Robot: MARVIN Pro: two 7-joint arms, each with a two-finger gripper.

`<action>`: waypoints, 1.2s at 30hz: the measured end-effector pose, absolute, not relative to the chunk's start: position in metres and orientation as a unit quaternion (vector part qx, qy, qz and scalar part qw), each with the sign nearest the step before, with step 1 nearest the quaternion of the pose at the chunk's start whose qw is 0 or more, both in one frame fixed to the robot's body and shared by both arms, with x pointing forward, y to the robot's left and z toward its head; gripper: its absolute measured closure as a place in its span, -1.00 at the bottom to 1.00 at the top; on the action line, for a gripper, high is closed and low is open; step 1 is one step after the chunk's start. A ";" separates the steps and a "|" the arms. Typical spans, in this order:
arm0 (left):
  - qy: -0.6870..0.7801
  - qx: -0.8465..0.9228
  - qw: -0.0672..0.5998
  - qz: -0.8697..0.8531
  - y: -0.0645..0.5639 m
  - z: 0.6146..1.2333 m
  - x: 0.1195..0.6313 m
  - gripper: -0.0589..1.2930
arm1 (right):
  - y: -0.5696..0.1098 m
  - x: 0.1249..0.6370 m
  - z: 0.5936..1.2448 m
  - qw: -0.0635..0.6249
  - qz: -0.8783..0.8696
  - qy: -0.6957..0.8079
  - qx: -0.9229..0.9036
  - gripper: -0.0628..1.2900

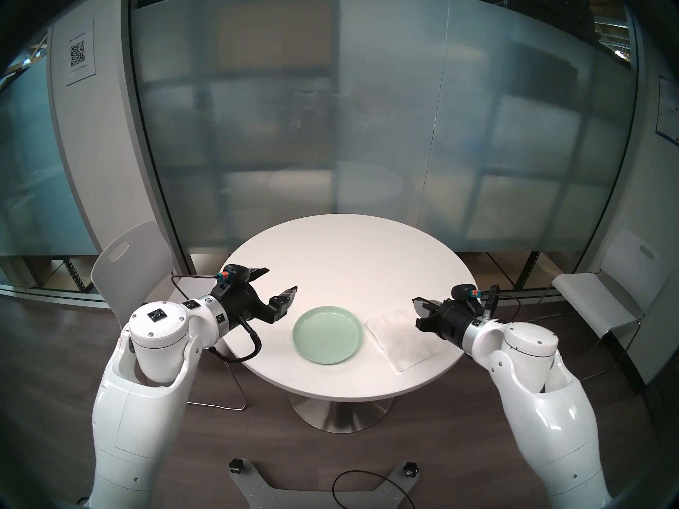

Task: Fold the napkin in half twice and place it beside the plate

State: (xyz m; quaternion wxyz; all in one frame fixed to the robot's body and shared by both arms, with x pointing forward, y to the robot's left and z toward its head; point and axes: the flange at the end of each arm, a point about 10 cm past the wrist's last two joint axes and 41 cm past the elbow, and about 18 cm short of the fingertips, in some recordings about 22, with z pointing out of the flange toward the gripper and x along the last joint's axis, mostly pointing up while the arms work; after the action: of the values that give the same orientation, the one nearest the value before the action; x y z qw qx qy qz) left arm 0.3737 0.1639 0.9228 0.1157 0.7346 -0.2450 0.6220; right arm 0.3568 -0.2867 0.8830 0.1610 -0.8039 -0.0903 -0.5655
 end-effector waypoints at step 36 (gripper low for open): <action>-0.229 0.742 0.118 0.619 0.151 0.937 0.368 -0.94 | -0.291 0.331 0.872 0.162 -0.601 -0.062 -0.780 -0.87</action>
State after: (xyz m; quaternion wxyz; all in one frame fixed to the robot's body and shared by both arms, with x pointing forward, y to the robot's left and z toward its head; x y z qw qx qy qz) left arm 0.3683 0.1508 0.9365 0.1178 0.7416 -0.2294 0.6193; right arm 0.3314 -0.2908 0.8722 0.1617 -0.7804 -0.0616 -0.6009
